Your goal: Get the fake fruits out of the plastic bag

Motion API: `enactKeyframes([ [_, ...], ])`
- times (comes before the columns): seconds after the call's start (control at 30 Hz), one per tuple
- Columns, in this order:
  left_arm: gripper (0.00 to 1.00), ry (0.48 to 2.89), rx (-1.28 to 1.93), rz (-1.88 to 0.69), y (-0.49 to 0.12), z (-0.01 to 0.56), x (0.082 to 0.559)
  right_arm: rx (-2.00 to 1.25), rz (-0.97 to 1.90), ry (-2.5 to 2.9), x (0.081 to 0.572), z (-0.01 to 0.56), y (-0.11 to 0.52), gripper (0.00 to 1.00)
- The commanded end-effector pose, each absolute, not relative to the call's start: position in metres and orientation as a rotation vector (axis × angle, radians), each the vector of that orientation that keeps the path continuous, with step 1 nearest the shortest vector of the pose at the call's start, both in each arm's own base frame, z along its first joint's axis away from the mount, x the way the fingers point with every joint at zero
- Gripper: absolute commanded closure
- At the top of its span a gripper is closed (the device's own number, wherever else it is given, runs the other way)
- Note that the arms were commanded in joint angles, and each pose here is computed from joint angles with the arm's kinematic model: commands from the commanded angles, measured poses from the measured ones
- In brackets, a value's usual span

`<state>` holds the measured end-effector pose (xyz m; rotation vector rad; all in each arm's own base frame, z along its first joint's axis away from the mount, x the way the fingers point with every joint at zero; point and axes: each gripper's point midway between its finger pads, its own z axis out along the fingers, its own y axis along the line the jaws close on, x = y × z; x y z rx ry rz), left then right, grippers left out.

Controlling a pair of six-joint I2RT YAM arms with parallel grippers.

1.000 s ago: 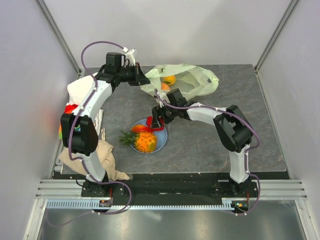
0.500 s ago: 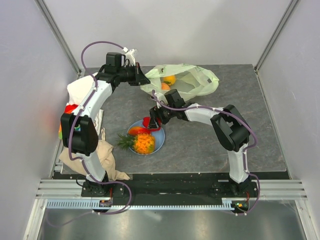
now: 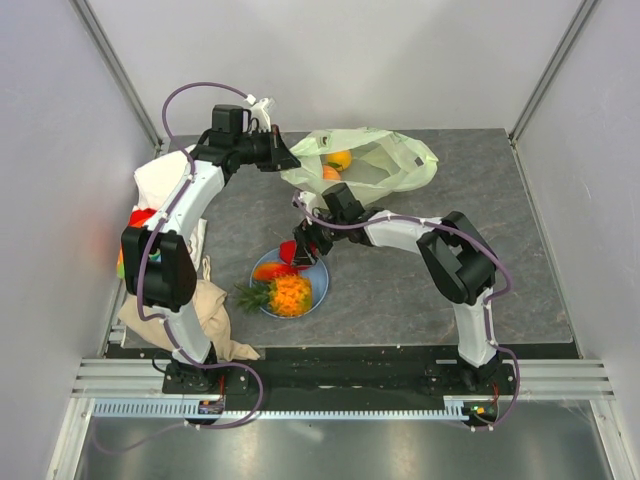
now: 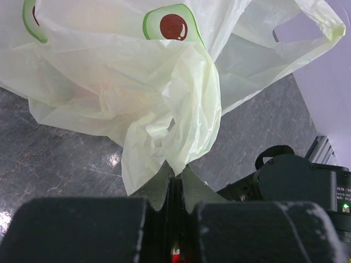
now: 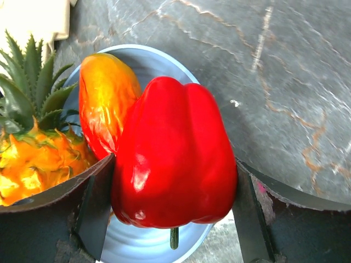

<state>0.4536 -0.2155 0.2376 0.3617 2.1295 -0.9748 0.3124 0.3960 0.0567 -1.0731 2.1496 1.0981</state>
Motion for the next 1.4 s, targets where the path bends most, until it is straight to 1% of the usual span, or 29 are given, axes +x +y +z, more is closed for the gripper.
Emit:
enactKeyframes([
  [0.0, 0.99, 2.065, 0.401, -0.992, -0.220, 0.252, 0.457, -1.227, 1.062, 2.008, 0.303, 0.075, 0.406, 0.13],
  [0.03, 0.98, 2.063, 0.402, -0.991, -0.220, 0.253, 0.458, -1.236, 1.054, 2.002, 0.302, 0.075, 0.406, 0.02],
  [0.2, 0.98, 2.065, 0.401, -0.994, -0.221, 0.251, 0.461, -1.232, 1.035, 2.011, 0.303, 0.076, 0.404, 0.02],
  [0.33, 0.98, 2.055, 0.405, -0.992, -0.222, 0.254, 0.464, -1.198, 1.014, 1.999, 0.310, 0.090, 0.404, 0.02],
  [0.47, 0.99, 2.049, 0.407, -0.997, -0.223, 0.255, 0.469, -1.162, 1.009, 1.956, 0.318, 0.119, 0.406, 0.02],
  [0.6, 0.99, 2.038, 0.413, -0.996, -0.224, 0.258, 0.472, -1.127, 0.996, 1.974, 0.323, 0.133, 0.405, 0.02],
  [0.73, 0.98, 2.034, 0.415, -1.006, -0.225, 0.261, 0.469, -1.055, 0.996, 1.960, 0.337, 0.169, 0.392, 0.02],
  [0.83, 0.98, 2.036, 0.410, -1.021, -0.225, 0.264, 0.465, -0.998, 0.970, 1.953, 0.354, 0.197, 0.373, 0.02],
  [0.9, 0.99, 2.053, 0.399, -1.046, -0.226, 0.259, 0.461, -0.940, 0.947, 1.969, 0.374, 0.206, 0.352, 0.02],
  [1.03, 0.98, 2.085, 0.377, -1.073, -0.227, 0.254, 0.453, -0.777, 0.995, 1.992, 0.419, 0.226, 0.311, 0.02],
  [1.07, 0.98, 2.102, 0.375, -1.085, -0.227, 0.249, 0.449, -0.728, 0.973, 1.998, 0.435, 0.227, 0.294, 0.04],
  [1.17, 0.98, 2.130, 0.382, -1.097, -0.227, 0.239, 0.440, -0.687, 0.871, 1.994, 0.467, 0.220, 0.272, 0.08],
  [1.2, 0.98, 2.138, 0.379, -1.099, -0.226, 0.237, 0.439, -0.713, 0.808, 2.004, 0.477, 0.204, 0.266, 0.09],
  [1.23, 0.98, 2.145, 0.381, -1.106, -0.227, 0.235, 0.437, -0.672, 0.687, 2.038, 0.492, 0.191, 0.253, 0.11],
  [1.37, 0.98, 2.158, 0.385, -1.099, -0.226, 0.230, 0.433, -0.601, 0.371, 2.180, 0.519, 0.126, 0.210, 0.17],
])
